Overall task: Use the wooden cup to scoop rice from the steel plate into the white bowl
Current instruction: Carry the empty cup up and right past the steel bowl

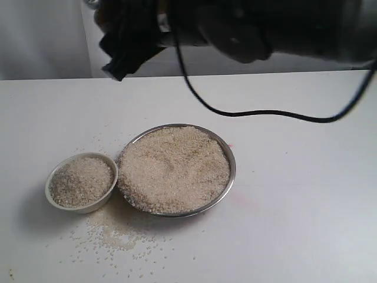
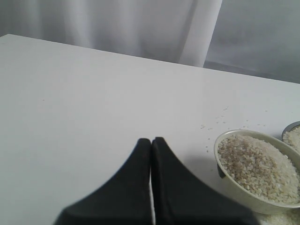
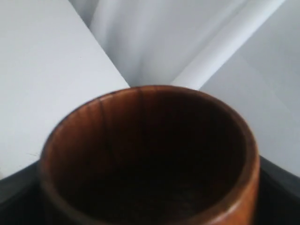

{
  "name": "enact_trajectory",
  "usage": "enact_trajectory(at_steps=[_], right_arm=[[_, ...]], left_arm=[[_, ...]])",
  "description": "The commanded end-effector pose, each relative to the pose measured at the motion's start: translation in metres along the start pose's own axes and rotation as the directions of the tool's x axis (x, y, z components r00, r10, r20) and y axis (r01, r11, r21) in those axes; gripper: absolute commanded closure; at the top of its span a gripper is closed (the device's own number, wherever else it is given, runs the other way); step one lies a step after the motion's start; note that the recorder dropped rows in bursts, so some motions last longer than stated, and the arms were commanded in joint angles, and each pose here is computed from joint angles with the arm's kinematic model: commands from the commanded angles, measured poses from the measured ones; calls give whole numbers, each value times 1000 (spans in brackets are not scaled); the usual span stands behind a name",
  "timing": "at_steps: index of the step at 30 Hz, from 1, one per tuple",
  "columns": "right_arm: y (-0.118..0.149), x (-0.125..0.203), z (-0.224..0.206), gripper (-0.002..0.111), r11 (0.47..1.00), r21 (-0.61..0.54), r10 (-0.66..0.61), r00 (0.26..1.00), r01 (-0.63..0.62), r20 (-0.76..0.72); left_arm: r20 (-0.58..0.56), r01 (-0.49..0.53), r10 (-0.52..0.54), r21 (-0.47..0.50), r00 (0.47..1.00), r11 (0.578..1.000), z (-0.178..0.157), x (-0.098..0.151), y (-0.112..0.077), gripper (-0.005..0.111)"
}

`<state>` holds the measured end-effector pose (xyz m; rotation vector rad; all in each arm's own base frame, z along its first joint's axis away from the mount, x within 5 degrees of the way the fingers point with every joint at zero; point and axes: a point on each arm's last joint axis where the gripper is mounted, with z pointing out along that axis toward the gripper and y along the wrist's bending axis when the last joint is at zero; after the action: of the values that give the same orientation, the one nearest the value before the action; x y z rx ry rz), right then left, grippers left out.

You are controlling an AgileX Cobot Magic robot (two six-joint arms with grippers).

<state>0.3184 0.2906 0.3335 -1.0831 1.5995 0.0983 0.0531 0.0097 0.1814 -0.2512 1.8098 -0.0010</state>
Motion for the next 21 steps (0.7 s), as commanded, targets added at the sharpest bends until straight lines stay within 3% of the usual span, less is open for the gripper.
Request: enact_trajectory(at_steps=[1,10,21], right_arm=[[-26,30,-38,108,997,59,56,997,-59,60],[-61,110,-108,108,946,217,225,969,-242,97],[-35,202,-134,108,847,242,452,881,-474,142]], left_arm=[[12,-1,1,2,1000,1000,-1,-2,0,107],[12,-1,1,2,1000,1000,-1,-2,0,107],[12,-1,1,2,1000,1000,-1,-2,0,107]])
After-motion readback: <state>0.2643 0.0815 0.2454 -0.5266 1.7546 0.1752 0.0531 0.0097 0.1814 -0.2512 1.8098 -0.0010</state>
